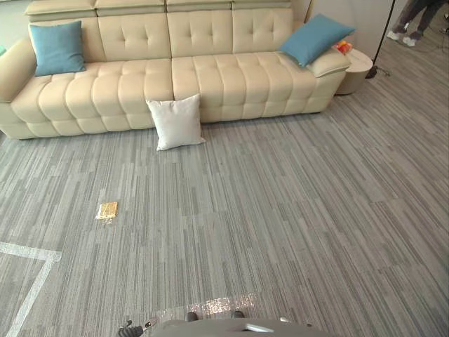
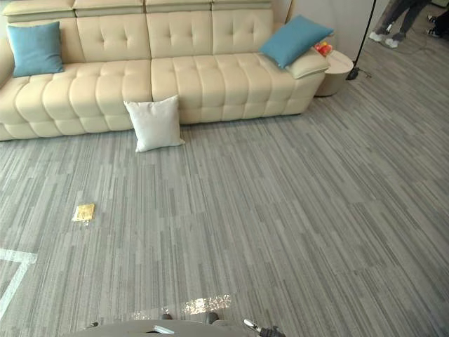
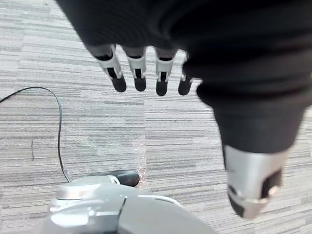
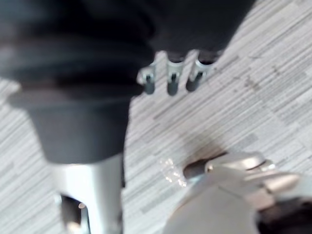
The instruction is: Pick up cushions and gather them together orderly.
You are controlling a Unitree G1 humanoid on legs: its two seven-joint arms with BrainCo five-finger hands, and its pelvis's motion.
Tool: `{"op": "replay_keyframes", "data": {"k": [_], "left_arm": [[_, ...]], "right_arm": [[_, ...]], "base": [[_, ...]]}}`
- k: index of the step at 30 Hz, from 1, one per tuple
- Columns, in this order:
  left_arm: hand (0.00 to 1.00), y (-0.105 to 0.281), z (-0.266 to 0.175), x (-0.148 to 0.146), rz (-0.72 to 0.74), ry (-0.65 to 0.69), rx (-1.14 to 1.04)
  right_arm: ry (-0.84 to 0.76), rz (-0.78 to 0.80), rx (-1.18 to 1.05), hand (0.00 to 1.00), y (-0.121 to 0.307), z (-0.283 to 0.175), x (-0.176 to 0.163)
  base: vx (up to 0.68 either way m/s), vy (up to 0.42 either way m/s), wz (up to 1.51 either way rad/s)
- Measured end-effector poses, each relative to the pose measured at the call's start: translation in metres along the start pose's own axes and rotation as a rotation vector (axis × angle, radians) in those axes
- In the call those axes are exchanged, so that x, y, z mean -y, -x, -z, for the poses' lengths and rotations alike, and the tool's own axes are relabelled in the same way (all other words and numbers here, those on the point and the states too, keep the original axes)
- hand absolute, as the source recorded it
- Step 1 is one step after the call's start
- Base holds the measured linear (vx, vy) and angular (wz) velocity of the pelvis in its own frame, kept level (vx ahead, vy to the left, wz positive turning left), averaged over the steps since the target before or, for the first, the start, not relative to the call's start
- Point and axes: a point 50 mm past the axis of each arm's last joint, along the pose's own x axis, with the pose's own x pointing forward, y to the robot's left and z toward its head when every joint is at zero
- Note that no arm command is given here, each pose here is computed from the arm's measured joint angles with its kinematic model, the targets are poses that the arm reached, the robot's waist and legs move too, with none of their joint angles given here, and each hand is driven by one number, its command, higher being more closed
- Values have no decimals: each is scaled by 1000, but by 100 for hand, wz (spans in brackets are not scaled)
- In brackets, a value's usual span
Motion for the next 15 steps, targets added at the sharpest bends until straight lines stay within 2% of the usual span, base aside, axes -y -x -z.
{"op": "replay_keyframes", "data": {"k": [15], "left_arm": [[0,-2,-8,1,0,17,13]], "right_arm": [[-9,-28,47,0,-2,-19,-14]], "base": [[-22,-14,-2]]}}
